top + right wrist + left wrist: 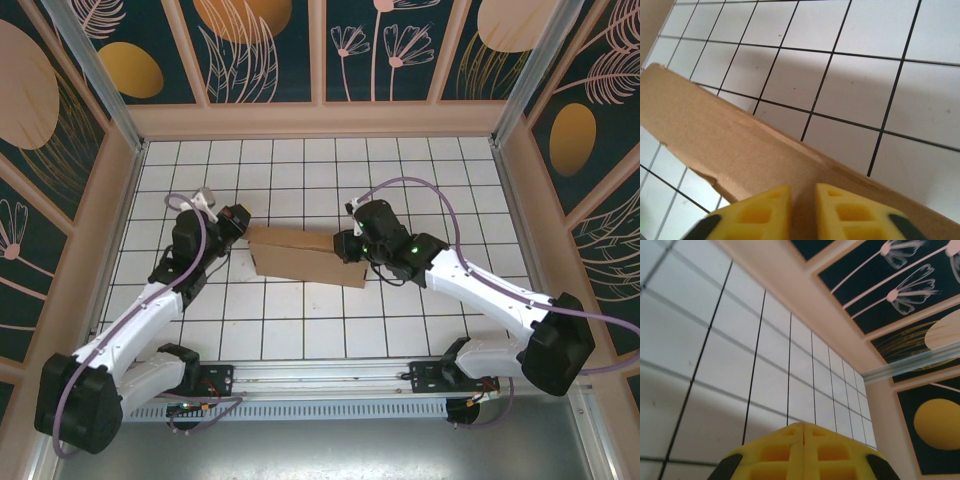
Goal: Fold the paper box
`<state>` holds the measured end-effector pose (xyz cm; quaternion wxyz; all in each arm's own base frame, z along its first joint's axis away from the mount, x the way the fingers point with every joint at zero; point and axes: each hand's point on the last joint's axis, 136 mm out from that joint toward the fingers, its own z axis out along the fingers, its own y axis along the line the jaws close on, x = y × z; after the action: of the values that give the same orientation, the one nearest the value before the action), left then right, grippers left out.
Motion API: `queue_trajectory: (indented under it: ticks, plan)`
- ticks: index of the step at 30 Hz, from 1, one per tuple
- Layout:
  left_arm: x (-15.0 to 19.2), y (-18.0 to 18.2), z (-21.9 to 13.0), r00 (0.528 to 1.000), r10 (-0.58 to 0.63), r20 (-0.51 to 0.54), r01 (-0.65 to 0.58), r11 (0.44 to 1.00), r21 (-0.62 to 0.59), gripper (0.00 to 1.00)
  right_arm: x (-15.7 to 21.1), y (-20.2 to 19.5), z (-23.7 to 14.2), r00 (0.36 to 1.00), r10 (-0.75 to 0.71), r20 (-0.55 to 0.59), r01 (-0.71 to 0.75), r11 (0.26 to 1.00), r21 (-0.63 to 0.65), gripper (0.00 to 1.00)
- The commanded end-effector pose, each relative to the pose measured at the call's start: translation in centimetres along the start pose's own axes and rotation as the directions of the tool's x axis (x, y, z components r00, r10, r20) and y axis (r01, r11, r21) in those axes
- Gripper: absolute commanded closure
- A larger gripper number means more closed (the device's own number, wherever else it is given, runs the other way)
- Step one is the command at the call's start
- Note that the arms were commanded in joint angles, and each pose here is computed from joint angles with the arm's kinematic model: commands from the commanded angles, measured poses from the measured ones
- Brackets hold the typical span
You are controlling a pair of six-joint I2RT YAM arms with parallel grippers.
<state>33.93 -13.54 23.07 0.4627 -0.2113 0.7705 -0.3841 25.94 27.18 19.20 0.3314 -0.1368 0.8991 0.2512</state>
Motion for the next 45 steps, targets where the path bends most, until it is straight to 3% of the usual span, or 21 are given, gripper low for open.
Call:
queue_trajectory:
  ticks: [1, 4, 6, 10, 14, 16, 17, 22, 24, 33, 39, 45]
  plan:
    - [-2.4, -0.1, -1.6, 0.969, 0.243, 0.042, -0.237, 0.965, -0.117, 0.9, -1.9, 1.1, -1.9, 0.996, -0.086, 0.021, 0.086, 0.996, 0.0, 0.67]
    - [-3.0, -1.6, -2.8, 0.896, 0.441, 0.054, -0.436, 0.896, -0.088, 0.76, -4.2, 2.2, -4.7, 0.98, -0.167, 0.109, 0.17, 0.985, -0.021, 0.54]
    - [-2.7, -2.4, -3.3, 0.816, 0.578, 0.02, -0.576, 0.815, -0.059, 0.68, -5.4, 2.6, -6.6, 0.962, -0.21, 0.172, 0.218, 0.976, -0.025, 0.5]
    - [-2.1, -2.7, -4.4, 0.66, 0.75, -0.044, -0.751, 0.659, -0.032, 0.6, -6.8, 1.3, -8.8, 0.932, -0.256, 0.258, 0.249, 0.967, 0.062, 0.51]
    - [-0.5, -2.2, -5.0, 0.524, 0.851, -0.041, -0.851, 0.525, 0.029, 0.39, -5.9, 2.5, -10.4, 0.836, -0.383, 0.393, 0.414, 0.91, 0.009, 0.56]
    - [-0.9, -2.4, -5.1, 0.534, 0.845, -0.014, -0.845, 0.534, 0.009, 0.35, -5.7, 3.1, -11.7, 0.774, -0.427, 0.468, 0.481, 0.877, 0.005, 0.57]
    - [-1.1, -2.6, -5.1, 0.515, 0.857, 0.004, -0.857, 0.515, 0.007, 0.35, -5.4, 3.4, -12.5, 0.737, -0.46, 0.496, 0.528, 0.85, 0.004, 0.57]
    - [0.9, -4.3, -6.3, 0.24, 0.961, 0.134, -0.967, 0.225, 0.115, 0.34, -4.6, 4.6, -14.3, 0.597, -0.571, 0.564, 0.674, 0.738, 0.032, 0.57]
    - [2.7, -4.0, -6.2, 0.166, 0.975, 0.15, -0.973, 0.136, 0.189, 0.36, -4.4, 4.5, -14.7, 0.575, -0.589, 0.568, 0.692, 0.72, 0.047, 0.57]
    - [3.9, -0.8, -3.9, 0.167, 0.982, 0.087, -0.912, 0.121, 0.391, 0.47, -2.7, 4.5, -15.7, 0.567, -0.565, 0.6, 0.703, 0.711, 0.005, 0.58]
    - [4.0, 0.2, -3.1, 0.179, 0.981, 0.069, -0.899, 0.135, 0.417, 0.5, -1.8, 3.7, -15.2, 0.562, -0.583, 0.588, 0.706, 0.708, 0.027, 0.58]
    - [3.4, 1.3, -2.5, 0.175, 0.984, 0.036, -0.902, 0.145, 0.406, 0.7, -1.6, 3.5, -15.3, 0.556, -0.586, 0.589, 0.707, 0.707, 0.036, 0.58]
